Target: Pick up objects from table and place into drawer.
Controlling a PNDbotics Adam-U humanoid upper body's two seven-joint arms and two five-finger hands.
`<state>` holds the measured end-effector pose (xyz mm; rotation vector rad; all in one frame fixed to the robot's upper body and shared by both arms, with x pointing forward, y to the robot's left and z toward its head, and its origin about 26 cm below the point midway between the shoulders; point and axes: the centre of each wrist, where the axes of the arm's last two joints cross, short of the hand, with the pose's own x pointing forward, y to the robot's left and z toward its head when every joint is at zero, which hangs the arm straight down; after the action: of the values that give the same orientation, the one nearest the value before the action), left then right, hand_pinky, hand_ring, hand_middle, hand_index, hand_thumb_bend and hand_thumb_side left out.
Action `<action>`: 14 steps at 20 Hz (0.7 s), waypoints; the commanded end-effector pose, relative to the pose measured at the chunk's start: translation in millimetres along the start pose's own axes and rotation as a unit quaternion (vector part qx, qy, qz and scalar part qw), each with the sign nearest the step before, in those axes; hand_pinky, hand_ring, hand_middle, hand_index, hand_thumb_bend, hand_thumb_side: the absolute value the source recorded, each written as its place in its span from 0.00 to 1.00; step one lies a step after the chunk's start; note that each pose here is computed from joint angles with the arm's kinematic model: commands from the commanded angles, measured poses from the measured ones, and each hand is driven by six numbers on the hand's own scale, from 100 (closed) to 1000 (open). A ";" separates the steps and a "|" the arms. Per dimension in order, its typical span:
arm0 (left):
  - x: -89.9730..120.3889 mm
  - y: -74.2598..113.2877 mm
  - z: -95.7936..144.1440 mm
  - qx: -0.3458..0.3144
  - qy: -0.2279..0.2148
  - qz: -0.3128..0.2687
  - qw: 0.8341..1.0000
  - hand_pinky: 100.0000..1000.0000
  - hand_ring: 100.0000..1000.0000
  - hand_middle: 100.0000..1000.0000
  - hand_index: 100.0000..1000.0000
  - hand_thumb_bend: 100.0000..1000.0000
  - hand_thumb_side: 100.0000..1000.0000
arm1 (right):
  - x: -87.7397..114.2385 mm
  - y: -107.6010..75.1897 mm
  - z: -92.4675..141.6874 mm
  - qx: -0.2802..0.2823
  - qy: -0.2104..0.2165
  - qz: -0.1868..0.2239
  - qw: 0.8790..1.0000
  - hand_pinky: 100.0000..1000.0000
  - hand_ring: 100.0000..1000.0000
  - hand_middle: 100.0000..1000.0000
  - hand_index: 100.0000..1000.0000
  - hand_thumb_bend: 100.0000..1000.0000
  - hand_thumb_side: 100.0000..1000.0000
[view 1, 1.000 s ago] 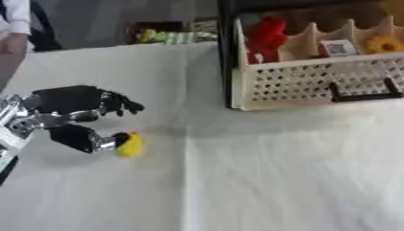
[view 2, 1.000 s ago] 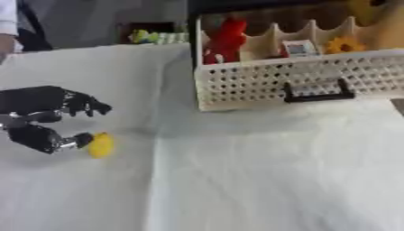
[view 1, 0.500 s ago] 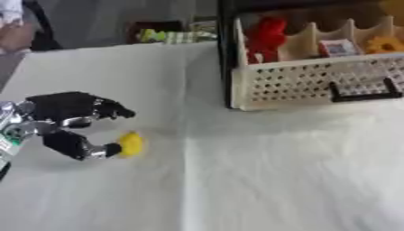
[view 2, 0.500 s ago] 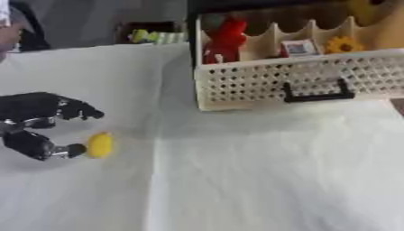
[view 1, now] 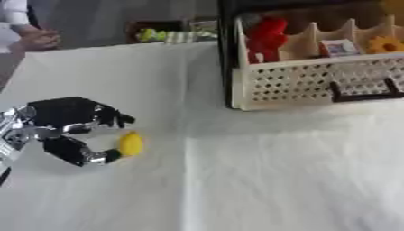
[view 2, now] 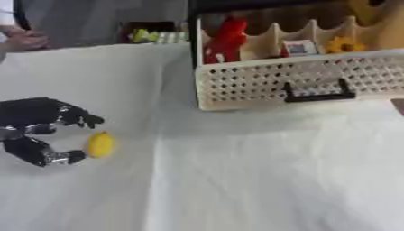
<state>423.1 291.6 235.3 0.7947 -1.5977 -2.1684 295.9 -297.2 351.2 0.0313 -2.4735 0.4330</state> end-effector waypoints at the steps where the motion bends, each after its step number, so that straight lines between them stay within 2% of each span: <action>1: -6.3 6.2 8.2 -0.059 -0.040 -0.044 0.997 0.45 0.58 0.62 0.99 0.23 1.00 | 8.2 -2.8 -1.6 -0.001 -0.011 0.009 1.000 0.41 0.54 0.10 0.40 0.00 1.00; 3: -6.0 4.2 6.5 -0.051 -0.039 -0.041 0.997 0.44 0.57 0.60 0.99 0.22 1.00 | 8.1 -2.9 -1.4 -0.002 -0.010 0.009 1.000 0.41 0.54 0.10 0.40 0.00 1.00; 5: -5.5 2.6 4.6 -0.041 -0.039 -0.037 0.998 0.38 0.52 0.55 0.95 0.15 1.00 | 7.9 -2.9 -1.3 -0.002 -0.010 0.008 1.000 0.41 0.55 0.10 0.40 0.00 1.00; 9: -4.6 -2.2 0.9 -0.029 -0.037 -0.027 0.999 0.36 0.51 0.53 0.92 0.12 1.00 | 7.6 -3.2 -0.8 -0.003 -0.008 0.008 1.000 0.41 0.55 0.10 0.40 0.00 1.00; 14: -3.7 -4.9 -1.0 -0.028 -0.043 -0.020 0.998 0.37 0.52 0.55 0.97 0.11 1.00 | 7.1 -3.7 -0.1 -0.006 -0.006 0.007 1.000 0.41 0.55 0.10 0.40 0.00 1.00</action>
<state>427.9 289.0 222.0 0.7525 -1.6232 -2.1844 296.3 -298.6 348.6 0.0329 -2.4618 0.4161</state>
